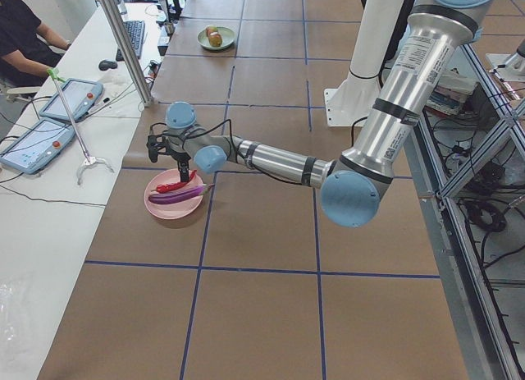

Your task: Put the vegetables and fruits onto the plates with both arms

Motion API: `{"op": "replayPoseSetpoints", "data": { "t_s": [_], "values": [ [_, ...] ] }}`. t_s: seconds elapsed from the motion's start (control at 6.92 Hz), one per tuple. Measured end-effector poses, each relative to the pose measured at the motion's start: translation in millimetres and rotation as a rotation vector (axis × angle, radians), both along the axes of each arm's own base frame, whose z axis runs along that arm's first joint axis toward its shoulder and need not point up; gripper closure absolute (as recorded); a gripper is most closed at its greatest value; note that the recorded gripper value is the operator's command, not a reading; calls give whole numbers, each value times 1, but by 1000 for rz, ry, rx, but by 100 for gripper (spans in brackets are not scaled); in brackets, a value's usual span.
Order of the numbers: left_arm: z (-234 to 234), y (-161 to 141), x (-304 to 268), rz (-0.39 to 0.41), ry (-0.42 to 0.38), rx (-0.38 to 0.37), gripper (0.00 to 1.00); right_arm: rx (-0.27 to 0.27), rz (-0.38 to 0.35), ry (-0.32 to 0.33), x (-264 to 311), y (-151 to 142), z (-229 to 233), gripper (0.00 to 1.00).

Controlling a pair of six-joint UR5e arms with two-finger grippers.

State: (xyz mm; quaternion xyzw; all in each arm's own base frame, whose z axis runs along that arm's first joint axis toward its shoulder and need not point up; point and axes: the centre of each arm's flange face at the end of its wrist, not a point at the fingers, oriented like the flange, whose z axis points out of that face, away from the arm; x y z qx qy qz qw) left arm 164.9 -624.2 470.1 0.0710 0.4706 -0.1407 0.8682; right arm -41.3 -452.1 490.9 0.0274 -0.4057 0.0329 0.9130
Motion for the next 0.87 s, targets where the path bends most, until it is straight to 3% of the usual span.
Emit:
{"op": "replayPoseSetpoints", "data": {
  "t_s": [0.29, 0.58, 0.87],
  "values": [
    [12, 81, -46, 48, -20, 106, 0, 40, -68, 35, 52, 23, 68, 0],
    [30, 155, -89, 117, -66, 197, 0, 49, -86, -4, 87, 65, 103, 0],
    [46, 182, -152, 196, -106, 262, 0, 56, -92, 2, 96, 80, 110, 0]
  ]
}}
